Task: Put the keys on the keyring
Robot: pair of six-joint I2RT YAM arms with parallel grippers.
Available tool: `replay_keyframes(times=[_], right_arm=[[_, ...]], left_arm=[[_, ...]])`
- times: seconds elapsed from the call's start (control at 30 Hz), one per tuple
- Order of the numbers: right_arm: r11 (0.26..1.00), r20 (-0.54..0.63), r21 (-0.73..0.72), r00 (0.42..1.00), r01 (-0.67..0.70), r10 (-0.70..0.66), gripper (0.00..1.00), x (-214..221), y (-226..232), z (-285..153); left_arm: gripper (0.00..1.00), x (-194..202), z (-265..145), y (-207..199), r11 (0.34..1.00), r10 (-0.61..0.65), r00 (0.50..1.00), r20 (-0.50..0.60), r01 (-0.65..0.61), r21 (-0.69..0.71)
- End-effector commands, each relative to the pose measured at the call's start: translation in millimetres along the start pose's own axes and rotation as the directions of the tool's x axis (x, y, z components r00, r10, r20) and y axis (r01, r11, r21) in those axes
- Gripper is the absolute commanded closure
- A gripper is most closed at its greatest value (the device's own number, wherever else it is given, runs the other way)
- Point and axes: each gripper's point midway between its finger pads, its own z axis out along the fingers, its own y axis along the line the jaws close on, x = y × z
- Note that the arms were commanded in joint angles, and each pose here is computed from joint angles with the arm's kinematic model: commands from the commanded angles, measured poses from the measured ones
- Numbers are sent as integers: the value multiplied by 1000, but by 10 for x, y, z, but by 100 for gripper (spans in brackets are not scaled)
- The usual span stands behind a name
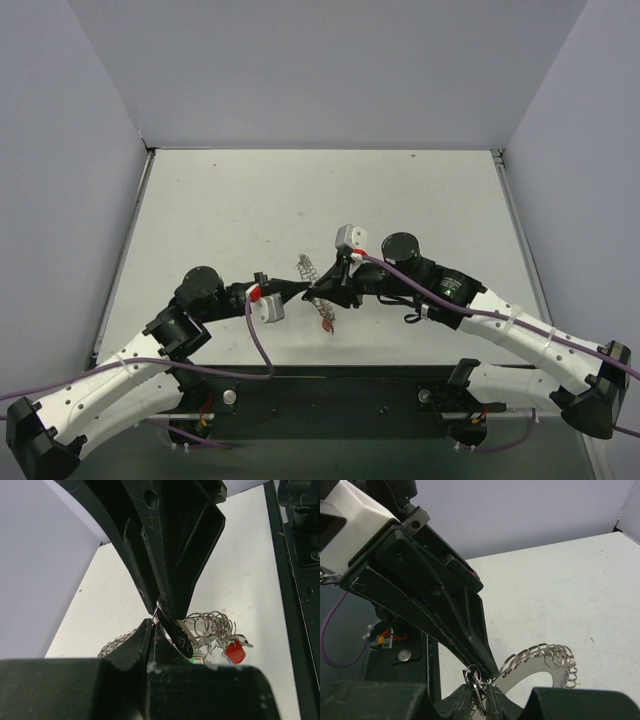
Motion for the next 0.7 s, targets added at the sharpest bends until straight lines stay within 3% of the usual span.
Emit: replay_keyframes(times=[0.0, 0.2, 0.67], right_arm=[[997, 107, -64, 993, 46, -39, 90, -381, 115, -31], [996, 130, -78, 991, 50, -39, 100, -442, 157, -62], [985, 143, -173, 990, 24, 1, 100, -643, 308, -25]], left_arm=[[100, -444, -6, 225, 995, 91, 990, 106, -84, -61], [100, -436, 9, 242, 995, 88, 991, 97, -83, -61], [100, -303, 55, 276, 993, 86, 995, 41, -82, -80]])
